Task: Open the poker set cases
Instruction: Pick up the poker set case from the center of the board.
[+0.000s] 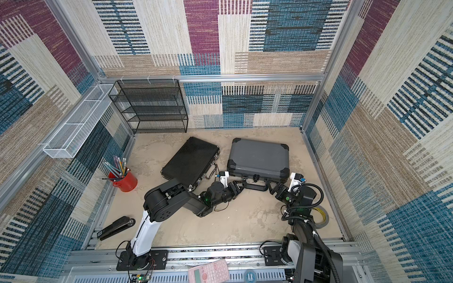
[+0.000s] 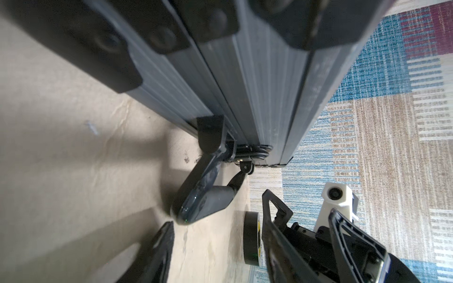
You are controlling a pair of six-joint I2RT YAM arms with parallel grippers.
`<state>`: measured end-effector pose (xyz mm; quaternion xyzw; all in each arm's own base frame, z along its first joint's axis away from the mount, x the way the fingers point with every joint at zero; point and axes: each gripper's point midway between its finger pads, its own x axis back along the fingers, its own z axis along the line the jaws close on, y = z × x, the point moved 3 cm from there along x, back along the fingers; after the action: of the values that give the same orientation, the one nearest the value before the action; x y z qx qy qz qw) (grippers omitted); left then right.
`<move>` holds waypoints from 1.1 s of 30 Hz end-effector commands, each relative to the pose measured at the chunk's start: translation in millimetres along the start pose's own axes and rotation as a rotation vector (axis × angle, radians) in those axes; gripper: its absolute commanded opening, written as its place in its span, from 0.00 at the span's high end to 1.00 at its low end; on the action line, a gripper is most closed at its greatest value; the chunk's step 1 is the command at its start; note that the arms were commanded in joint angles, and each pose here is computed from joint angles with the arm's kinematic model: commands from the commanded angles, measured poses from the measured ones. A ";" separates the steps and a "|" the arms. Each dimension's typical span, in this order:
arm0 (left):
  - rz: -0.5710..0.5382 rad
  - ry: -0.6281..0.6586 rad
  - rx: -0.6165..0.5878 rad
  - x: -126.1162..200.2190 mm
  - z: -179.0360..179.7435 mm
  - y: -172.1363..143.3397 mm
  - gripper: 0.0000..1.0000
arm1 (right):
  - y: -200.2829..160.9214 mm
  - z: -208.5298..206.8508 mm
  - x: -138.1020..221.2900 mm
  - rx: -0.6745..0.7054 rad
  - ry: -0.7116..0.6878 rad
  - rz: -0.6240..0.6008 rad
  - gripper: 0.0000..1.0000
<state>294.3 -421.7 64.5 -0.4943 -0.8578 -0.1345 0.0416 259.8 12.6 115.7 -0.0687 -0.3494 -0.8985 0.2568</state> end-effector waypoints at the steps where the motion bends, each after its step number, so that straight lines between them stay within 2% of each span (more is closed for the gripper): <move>1: -0.008 -0.024 0.008 0.0 -7.6 2.2 0.41 | 2.6 4.7 -0.4 0.003 0.029 -0.007 0.09; 4: 0.003 0.046 -0.014 1.3 -1.2 0.9 0.41 | 0.7 4.8 -1.6 -0.004 0.042 0.002 0.09; 10: -0.021 0.106 -0.070 0.5 5.2 5.8 0.40 | -1.7 5.3 -2.5 -0.008 0.056 0.009 0.09; 20: 0.013 0.102 -0.153 -14.4 4.3 2.5 0.37 | -2.9 4.0 -3.3 -0.007 0.055 0.016 0.09; 24: 0.032 0.070 -0.140 -18.6 5.7 -0.6 0.36 | -2.9 4.0 -3.5 -0.011 0.055 0.016 0.09; 33: 0.031 -0.084 -0.087 -18.8 -21.1 0.9 0.37 | -2.8 8.1 -1.1 -0.016 0.068 0.015 0.09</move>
<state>304.1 -440.2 67.6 -0.5067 -0.8446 -0.1725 0.0101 258.9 18.3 114.3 -0.0573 -0.3329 -0.9007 0.2732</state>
